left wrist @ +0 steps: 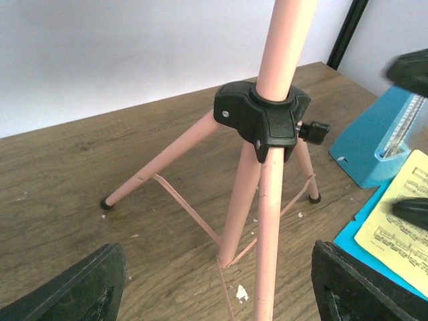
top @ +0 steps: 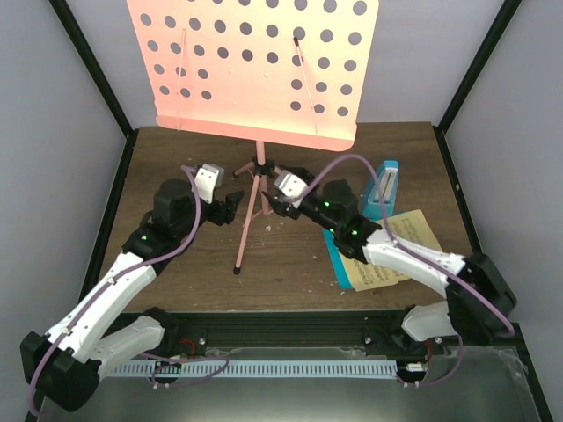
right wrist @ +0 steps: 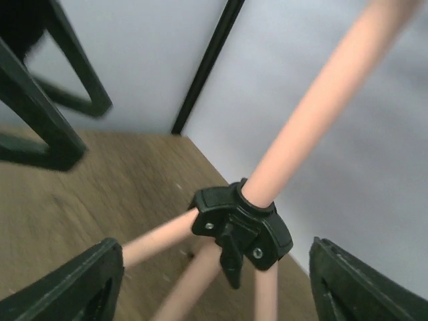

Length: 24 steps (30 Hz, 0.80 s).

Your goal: Pack up the instrument practice props

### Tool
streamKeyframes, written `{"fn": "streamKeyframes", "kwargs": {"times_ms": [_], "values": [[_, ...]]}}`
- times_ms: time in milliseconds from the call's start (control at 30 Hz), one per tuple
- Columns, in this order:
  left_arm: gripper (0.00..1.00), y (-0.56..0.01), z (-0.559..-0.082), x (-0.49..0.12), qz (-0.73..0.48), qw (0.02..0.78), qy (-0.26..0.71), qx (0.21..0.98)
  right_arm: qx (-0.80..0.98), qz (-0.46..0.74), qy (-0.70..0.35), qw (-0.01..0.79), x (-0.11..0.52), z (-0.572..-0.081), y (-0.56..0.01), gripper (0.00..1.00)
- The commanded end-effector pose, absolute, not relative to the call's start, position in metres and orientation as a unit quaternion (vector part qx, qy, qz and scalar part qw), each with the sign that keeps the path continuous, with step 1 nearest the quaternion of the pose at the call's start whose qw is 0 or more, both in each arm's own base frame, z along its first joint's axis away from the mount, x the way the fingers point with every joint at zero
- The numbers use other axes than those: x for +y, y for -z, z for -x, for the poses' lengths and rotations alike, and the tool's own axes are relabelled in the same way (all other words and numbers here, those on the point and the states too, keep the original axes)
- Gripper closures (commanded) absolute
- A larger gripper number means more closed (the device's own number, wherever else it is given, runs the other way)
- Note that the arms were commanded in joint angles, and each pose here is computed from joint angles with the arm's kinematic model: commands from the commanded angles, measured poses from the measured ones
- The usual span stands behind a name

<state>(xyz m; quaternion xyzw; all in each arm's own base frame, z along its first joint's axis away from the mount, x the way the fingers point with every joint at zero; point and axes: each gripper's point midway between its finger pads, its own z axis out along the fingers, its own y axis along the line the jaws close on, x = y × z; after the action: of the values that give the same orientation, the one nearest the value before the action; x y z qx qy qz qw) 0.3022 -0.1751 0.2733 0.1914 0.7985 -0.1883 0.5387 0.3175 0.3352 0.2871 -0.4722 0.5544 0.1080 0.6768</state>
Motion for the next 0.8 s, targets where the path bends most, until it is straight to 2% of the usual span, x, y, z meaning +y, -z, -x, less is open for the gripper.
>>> {"fn": "streamKeyframes", "kwargs": {"times_ms": [0,167,400,500,667,767], "values": [[0.22,-0.282,-0.3,-0.166,-0.186,0.562,0.168,0.788,0.584,0.365,-0.262,0.676,0.318,-0.283,-0.31,0.21],[0.22,-0.285,-0.3,-0.162,-0.18,0.571,0.163,0.784,0.628,0.194,-0.383,0.649,0.288,-0.281,-0.308,0.05],[0.22,-0.283,-0.301,-0.162,-0.18,0.568,0.16,0.787,0.658,-0.041,-0.572,0.488,0.297,-0.299,-0.314,0.04],[0.22,-0.283,-0.301,-0.162,-0.179,0.569,0.159,0.787,0.638,-0.083,-0.623,0.446,0.306,-0.305,-0.327,0.04],[0.22,-0.283,-0.301,-0.162,-0.179,0.568,0.159,0.787,0.669,-0.221,-0.624,0.337,0.311,-0.329,-0.302,0.05],[0.22,-0.283,-0.3,-0.163,-0.18,0.568,0.162,0.787,0.661,-0.248,-0.63,0.324,0.312,-0.336,-0.301,0.07]]}}
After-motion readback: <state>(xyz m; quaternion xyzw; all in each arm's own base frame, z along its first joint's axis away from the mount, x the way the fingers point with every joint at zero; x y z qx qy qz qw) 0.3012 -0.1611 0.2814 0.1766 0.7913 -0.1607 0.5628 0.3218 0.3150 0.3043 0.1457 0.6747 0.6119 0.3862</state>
